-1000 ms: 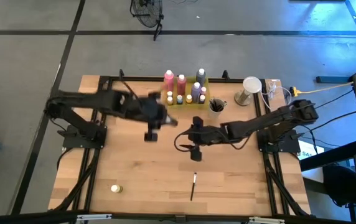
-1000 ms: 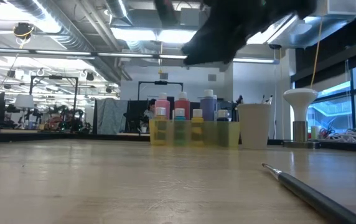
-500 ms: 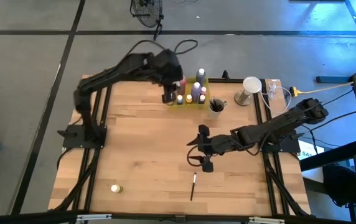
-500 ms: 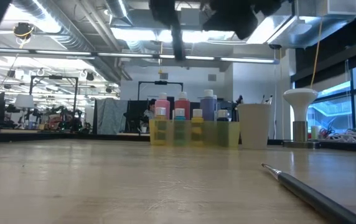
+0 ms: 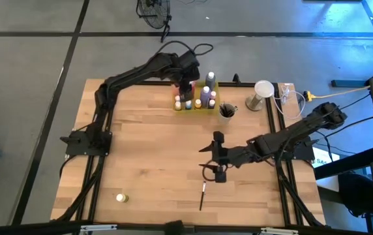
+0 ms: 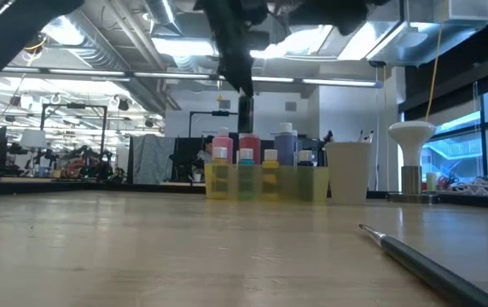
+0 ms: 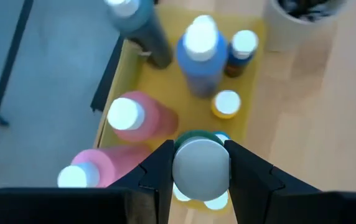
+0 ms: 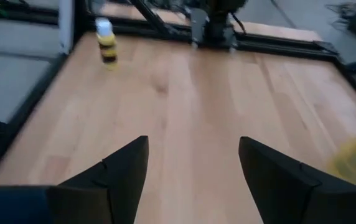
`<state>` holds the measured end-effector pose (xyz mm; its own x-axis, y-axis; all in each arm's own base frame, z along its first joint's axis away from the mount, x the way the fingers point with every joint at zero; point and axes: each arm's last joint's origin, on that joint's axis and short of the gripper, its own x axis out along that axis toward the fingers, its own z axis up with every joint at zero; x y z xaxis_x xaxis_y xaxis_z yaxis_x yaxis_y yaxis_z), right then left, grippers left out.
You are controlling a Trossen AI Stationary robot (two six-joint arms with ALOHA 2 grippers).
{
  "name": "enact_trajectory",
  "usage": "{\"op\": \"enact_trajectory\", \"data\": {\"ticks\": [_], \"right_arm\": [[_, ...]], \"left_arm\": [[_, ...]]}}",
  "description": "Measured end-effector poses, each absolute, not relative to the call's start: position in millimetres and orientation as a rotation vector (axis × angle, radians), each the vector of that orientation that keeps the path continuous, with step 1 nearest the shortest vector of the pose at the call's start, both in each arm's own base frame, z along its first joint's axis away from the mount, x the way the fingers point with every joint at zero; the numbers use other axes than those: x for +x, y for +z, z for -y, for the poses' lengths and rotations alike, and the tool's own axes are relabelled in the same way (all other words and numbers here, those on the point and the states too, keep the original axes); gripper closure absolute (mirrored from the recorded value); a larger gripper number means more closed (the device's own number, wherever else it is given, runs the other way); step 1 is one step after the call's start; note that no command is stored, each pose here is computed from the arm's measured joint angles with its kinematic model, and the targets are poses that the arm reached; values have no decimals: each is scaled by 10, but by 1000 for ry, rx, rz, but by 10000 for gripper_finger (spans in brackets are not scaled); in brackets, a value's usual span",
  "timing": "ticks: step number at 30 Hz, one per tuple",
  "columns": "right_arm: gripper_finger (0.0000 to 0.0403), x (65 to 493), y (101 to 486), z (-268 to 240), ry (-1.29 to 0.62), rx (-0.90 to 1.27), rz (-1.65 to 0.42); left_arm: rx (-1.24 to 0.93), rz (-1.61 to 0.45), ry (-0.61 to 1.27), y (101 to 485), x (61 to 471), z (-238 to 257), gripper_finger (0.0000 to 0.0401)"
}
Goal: Pick & Place Paint Supplies
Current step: Put the small green paint bottle into the yellow bin
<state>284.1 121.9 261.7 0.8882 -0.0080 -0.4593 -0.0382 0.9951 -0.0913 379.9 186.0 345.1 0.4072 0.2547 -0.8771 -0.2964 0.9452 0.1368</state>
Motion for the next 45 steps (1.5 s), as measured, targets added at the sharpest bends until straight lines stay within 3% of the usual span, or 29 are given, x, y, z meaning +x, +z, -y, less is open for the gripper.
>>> {"op": "enact_trajectory", "data": {"ticks": [14,22,37,45], "right_arm": [[149,2621,2648,-1367,-151,-221,-478],[149,2577,2635,-1424,-143,-226,-486],[148,2274,2765,-1721,-23,-224,-433],[148,2071,2809,-1805,-69,-246,-413]], "left_arm": [[-543,-1072,705,3197,3770,-2117,287],[-704,-1012,755,3201,3786,-2112,287],[-701,-954,892,3124,3871,-2070,287],[-696,-1008,925,2812,4010,-2143,287]]}}
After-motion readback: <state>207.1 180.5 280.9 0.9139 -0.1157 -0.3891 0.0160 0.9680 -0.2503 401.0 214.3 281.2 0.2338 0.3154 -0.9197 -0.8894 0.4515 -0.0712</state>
